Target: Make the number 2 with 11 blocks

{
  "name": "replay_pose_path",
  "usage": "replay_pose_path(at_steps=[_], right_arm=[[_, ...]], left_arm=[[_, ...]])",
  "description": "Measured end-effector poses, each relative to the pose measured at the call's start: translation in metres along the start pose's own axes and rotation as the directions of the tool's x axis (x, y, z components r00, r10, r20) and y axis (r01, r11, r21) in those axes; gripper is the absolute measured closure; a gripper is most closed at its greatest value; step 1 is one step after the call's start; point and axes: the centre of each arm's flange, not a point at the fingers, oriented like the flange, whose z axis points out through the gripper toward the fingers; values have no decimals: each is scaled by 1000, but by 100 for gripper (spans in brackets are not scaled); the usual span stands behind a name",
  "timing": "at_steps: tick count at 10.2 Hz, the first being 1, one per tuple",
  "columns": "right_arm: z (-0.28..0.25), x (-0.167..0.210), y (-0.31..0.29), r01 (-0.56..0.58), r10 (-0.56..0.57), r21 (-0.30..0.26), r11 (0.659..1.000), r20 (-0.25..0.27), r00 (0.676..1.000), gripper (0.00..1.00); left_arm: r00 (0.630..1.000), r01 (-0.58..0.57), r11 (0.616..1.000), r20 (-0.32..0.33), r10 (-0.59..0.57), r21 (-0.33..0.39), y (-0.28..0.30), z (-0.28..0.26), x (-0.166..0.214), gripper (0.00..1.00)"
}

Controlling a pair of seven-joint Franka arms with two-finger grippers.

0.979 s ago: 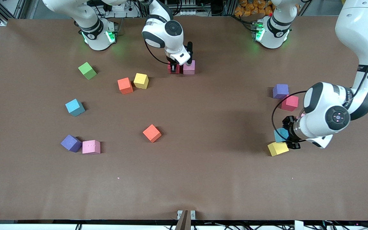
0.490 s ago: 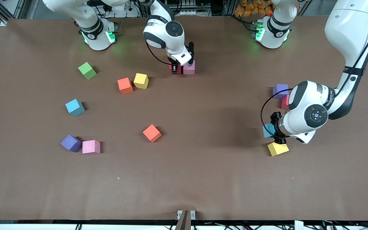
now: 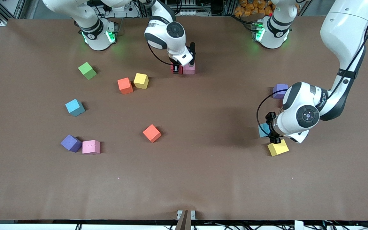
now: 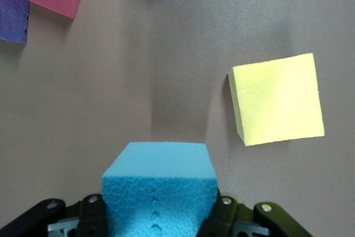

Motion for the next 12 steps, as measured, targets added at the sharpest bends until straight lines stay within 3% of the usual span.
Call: replay_pose_path(at_steps=[12], right_arm=[[-2, 3, 1, 11, -11, 0, 1000, -6, 1000, 41]], left_arm=[[1000, -1, 1000, 8, 1, -8, 1, 2, -1, 43]])
